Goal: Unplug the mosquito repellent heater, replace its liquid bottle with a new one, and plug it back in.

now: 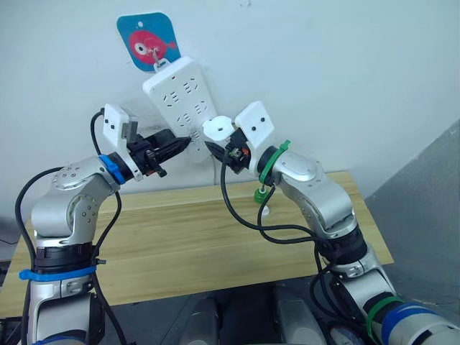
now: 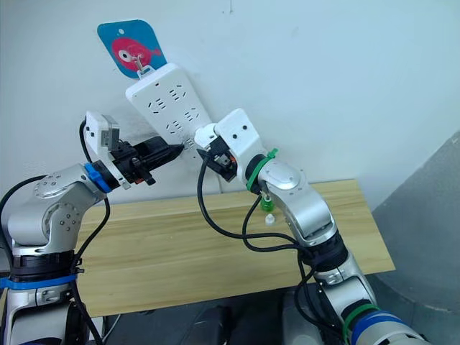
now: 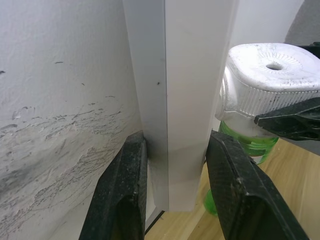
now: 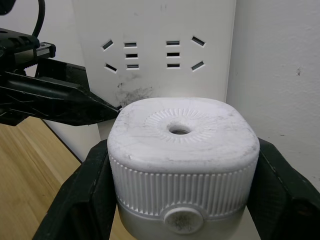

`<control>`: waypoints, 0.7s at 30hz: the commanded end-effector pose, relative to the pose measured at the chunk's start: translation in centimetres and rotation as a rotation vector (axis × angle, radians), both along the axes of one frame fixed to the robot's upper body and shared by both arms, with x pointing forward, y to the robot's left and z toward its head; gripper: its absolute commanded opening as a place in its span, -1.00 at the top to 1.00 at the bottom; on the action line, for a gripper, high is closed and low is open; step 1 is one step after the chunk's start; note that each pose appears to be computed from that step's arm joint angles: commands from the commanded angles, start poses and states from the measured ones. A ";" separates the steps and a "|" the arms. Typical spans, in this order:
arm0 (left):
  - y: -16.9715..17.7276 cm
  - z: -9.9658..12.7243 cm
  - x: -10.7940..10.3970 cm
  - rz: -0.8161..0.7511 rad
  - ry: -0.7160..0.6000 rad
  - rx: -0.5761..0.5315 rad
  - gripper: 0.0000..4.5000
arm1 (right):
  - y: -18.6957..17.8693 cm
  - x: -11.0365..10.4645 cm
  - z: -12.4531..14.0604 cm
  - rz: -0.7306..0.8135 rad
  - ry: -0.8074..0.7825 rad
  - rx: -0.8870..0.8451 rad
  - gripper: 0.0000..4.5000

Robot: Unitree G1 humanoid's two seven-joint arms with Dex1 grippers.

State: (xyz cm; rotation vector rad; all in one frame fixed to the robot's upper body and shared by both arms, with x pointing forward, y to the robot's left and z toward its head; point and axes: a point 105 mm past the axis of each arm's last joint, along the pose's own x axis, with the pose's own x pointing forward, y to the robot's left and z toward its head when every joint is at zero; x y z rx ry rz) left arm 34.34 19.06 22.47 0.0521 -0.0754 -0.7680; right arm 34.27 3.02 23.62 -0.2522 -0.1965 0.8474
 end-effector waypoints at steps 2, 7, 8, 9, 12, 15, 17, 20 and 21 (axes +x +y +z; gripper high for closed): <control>-2.7 -0.2 -1.0 -0.119 -0.002 0.016 0.40 | 1.6 0.2 0.8 0.015 -0.030 -0.006 -0.33; -2.8 -0.2 -1.0 -0.121 0.002 0.013 0.40 | 2.2 0.1 0.7 0.026 -0.029 -0.007 -0.33; -2.8 -0.2 -1.0 -0.121 0.003 0.013 0.40 | 2.2 0.2 0.7 0.027 -0.029 -0.006 -0.33; -2.8 -0.3 -1.0 -0.122 0.004 0.013 0.40 | 2.3 0.2 0.7 0.027 -0.028 -0.007 -0.33; -2.8 -0.3 -1.1 -0.123 0.007 0.014 0.40 | 2.3 0.3 0.6 0.030 -0.021 -0.009 -0.33; -2.8 -0.3 -1.0 -0.119 0.011 0.008 0.40 | 2.5 0.7 0.4 0.030 -0.017 -0.015 -0.33; -2.8 -0.4 -1.0 -0.118 0.011 0.010 0.40 | 2.5 0.7 0.3 0.030 -0.015 -0.017 -0.33; -2.2 -0.4 -0.6 -0.085 -0.004 0.023 0.40 | 2.3 0.9 0.2 0.021 -0.018 -0.023 -0.33; -2.0 -0.4 -0.4 -0.071 -0.011 0.032 0.40 | 2.2 0.8 0.2 0.021 -0.019 -0.022 -0.33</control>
